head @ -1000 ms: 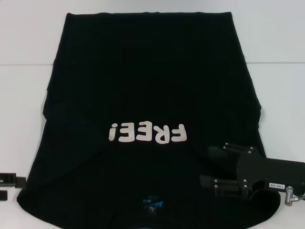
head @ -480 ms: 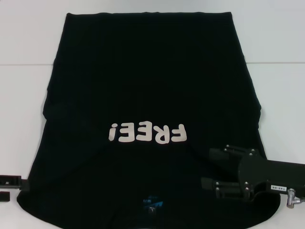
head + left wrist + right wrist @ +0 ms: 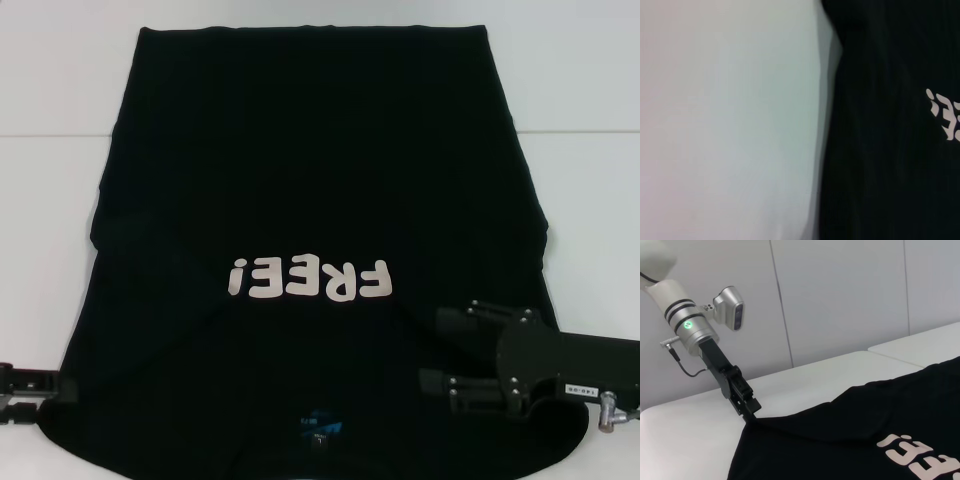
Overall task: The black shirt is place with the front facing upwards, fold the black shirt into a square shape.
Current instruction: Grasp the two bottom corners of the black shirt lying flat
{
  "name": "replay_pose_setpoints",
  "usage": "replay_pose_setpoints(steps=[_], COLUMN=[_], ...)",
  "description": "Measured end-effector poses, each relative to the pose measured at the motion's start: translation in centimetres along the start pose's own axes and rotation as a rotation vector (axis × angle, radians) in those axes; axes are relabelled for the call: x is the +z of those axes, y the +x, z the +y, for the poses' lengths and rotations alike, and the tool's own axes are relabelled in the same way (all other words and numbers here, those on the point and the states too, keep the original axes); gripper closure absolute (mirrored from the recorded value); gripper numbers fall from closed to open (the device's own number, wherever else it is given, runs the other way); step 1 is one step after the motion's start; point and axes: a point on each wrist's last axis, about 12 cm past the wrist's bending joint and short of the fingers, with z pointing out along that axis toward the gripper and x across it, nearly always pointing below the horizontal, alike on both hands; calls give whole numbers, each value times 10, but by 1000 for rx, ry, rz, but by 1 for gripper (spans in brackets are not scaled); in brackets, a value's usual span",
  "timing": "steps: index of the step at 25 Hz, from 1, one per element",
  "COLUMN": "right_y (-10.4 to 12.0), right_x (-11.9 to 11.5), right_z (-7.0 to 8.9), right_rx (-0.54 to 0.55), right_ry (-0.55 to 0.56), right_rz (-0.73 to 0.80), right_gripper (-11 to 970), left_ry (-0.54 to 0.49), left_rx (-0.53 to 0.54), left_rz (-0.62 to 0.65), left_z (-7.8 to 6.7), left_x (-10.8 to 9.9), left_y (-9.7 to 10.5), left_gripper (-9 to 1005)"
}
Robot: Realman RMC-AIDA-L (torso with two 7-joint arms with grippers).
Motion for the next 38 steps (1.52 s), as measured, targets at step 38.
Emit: replay_pose_setpoints(steps=[38], right_y=[-7], right_x=[3], right_z=[-4], right_rx=[-8], right_ry=[-3], right_rz=[-17], right_gripper=[106], left_ry=[-20], left_rx=[36], left_rz=[56], left_z=[-6], left_x=[9], left_y=[-5], left_gripper=[198])
